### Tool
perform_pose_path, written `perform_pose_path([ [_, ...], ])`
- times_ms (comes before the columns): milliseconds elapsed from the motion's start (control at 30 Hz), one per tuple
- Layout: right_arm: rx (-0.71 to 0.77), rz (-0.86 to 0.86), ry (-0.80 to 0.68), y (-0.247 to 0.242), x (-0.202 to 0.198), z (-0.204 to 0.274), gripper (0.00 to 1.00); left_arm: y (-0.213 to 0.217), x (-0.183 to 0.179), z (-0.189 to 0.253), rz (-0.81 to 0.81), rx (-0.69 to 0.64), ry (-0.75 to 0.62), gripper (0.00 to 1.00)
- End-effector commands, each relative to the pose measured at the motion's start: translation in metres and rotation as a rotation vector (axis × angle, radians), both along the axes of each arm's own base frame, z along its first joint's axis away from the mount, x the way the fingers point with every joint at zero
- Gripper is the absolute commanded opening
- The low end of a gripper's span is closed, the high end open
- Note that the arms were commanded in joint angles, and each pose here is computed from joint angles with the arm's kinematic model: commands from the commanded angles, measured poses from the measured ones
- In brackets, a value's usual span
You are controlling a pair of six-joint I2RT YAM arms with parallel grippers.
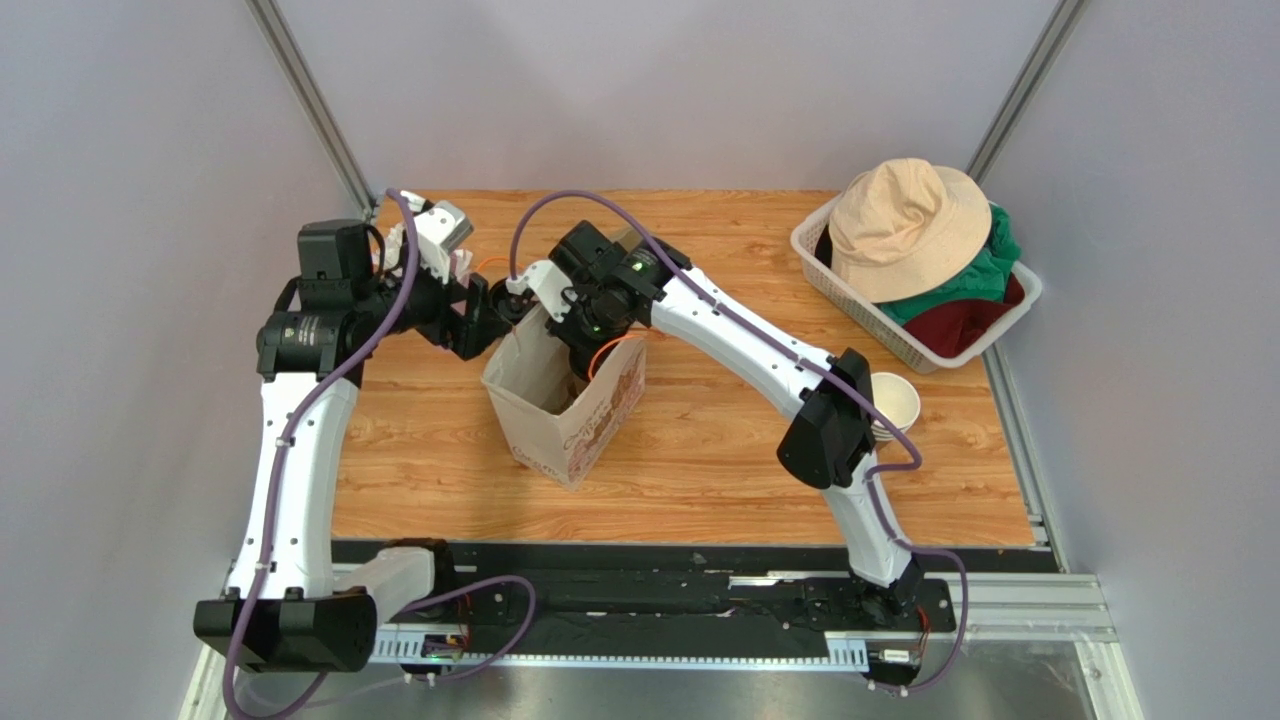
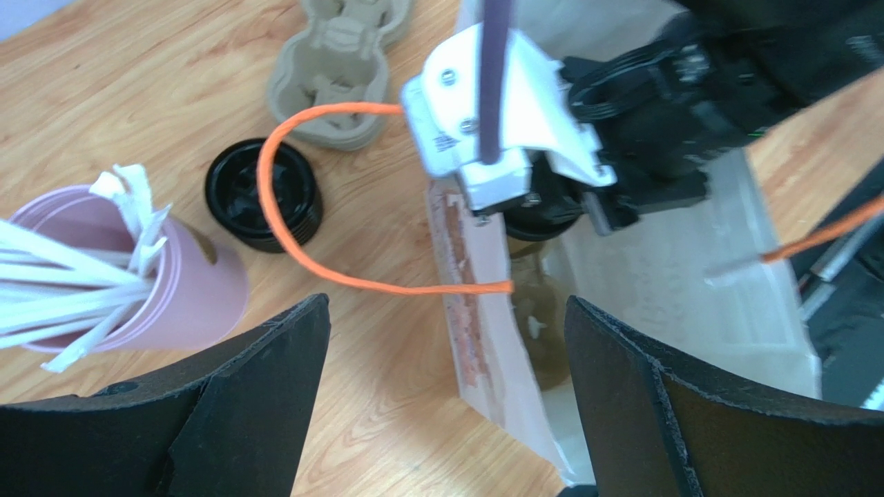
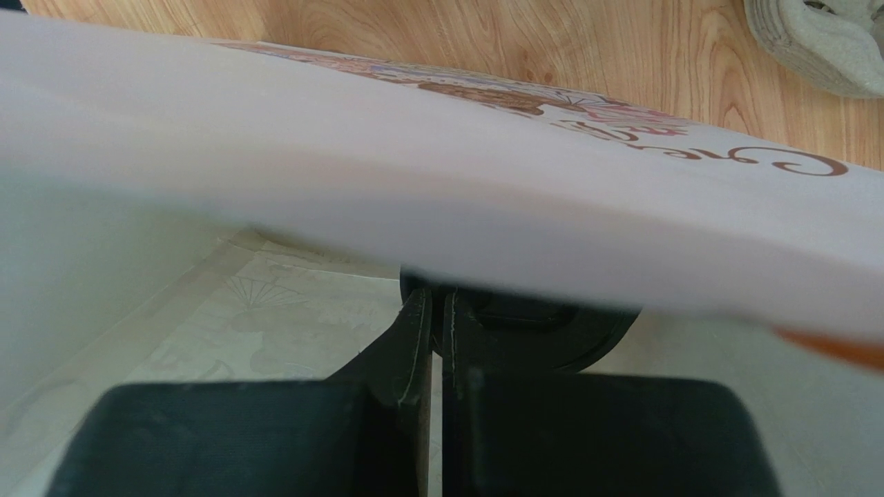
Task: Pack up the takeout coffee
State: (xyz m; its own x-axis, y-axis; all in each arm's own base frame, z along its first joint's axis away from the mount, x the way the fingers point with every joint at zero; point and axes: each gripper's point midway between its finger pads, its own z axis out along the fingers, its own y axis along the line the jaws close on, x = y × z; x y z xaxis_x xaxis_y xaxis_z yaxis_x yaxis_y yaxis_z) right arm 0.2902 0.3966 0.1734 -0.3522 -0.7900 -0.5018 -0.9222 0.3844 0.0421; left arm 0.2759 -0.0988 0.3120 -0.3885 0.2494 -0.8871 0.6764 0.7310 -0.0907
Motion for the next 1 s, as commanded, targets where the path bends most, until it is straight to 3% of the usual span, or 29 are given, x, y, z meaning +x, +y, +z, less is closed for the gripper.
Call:
perform_pose_path([
  [0,0.082,0.007,-0.046,0.005,-0.002,0.033,0.00,0.014,0.020,-0.007,0.096,0.048,-0.017,0.92],
  [367,0.075,0.009,-0.041,0.004,-0.003,0.029,0.00,-0.022,0.011,-0.013,-0.039,0.007,0.017,0.92],
  [967,0.060,0.013,-0.034,-0.001,-0.006,0.029,0.00,0.005,0.048,-0.040,0.199,0.119,0.034,0.92],
])
